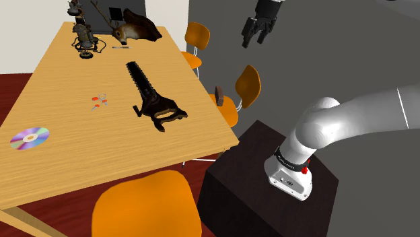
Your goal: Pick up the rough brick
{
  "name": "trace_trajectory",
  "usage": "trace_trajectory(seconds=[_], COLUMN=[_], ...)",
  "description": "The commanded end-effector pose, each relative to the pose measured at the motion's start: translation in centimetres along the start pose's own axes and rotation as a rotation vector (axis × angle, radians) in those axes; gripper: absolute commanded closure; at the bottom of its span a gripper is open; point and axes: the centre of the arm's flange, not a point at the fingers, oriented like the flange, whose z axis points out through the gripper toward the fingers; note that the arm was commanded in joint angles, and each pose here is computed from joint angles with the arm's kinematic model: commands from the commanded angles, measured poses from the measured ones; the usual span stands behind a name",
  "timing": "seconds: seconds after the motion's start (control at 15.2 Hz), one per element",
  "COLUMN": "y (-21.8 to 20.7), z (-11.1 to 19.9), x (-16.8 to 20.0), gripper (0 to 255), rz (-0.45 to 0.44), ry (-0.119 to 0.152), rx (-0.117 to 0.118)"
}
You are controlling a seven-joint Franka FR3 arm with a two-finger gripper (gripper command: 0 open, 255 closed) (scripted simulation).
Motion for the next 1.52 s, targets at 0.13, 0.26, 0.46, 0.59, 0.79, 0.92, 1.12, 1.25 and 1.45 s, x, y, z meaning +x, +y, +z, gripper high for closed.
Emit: trace_trajectory(seconds=[0.13, 0.26, 0.46, 0.59, 0.79, 0.92, 1.12, 1.25, 1.45], y=[0.6, 1.3, 2.4, 3.1, 4.3, 5.1, 6.4, 7.3, 8.7], z=[2.2, 4.3, 7.6, 9.8, 13.1, 15.3, 18.6, 20.9, 24.3], x=[1.5, 3.0, 5.1, 6.5, 8.5, 9.8, 11.7, 13.0, 14.7], gripper=[0, 0, 0, 0, 0, 0, 0, 0, 0], rz=[0.021, 0.042, 0.074, 0.095, 0.126, 0.148, 0.179, 0.2, 0.232], ry=[-0.007, -0.014, -0.025, -0.032, -0.042, -0.049, -0.06, -0.067, -0.077], rx=[0.0, 0.001, 0.002, 0.002, 0.003, 0.003, 0.004, 0.004, 0.005])
